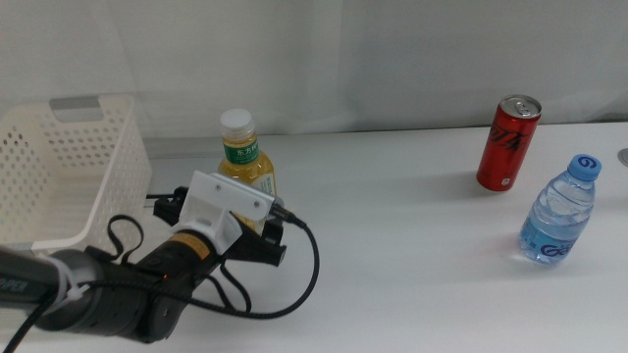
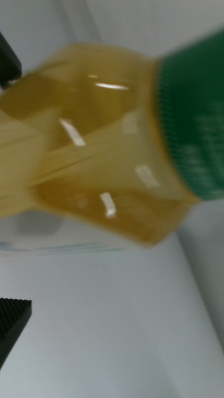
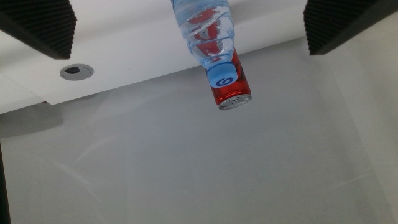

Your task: Use arms to grab the bottles and put them into the dustbin to the left of the table.

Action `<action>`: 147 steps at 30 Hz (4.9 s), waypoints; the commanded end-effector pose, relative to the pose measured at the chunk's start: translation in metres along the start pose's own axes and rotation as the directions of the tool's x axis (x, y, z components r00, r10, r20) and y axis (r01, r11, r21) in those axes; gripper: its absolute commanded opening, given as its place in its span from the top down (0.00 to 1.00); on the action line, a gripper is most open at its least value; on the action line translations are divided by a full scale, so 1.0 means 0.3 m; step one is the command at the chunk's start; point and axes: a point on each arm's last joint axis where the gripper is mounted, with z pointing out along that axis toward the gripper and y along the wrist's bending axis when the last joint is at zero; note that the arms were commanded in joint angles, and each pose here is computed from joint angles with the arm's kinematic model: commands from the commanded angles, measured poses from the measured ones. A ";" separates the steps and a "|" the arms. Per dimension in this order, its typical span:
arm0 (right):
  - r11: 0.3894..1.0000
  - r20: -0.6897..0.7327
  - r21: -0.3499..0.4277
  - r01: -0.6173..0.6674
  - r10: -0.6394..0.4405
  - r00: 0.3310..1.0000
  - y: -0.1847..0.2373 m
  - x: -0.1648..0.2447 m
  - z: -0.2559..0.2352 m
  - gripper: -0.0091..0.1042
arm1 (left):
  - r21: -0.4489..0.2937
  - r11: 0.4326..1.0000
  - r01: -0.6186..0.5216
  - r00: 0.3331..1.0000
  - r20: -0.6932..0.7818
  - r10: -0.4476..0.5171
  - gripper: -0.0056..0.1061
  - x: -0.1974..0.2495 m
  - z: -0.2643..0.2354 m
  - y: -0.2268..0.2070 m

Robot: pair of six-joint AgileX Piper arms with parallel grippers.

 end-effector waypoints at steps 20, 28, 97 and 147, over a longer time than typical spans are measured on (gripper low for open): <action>1.000 0.005 0.005 0.007 -0.007 1.000 -0.009 0.032 -0.004 0.01 | 0.017 0.998 0.060 0.992 -0.110 -0.057 0.25 -0.063 0.166 0.012; 1.000 0.005 0.005 0.005 -0.005 1.000 -0.009 0.032 -0.004 0.01 | 0.017 0.998 0.060 0.993 -0.106 -0.058 0.97 -0.073 0.164 0.013; 1.000 0.027 0.002 0.005 -0.005 1.000 -0.008 0.025 -0.004 0.01 | -0.466 0.832 0.300 0.659 -0.529 -0.534 0.98 -0.301 -0.075 0.750; 1.000 0.027 0.003 0.016 -0.016 1.000 -0.008 0.025 -0.004 0.01 | -0.437 0.851 0.292 0.893 -0.195 -0.407 0.12 -0.652 -0.456 0.692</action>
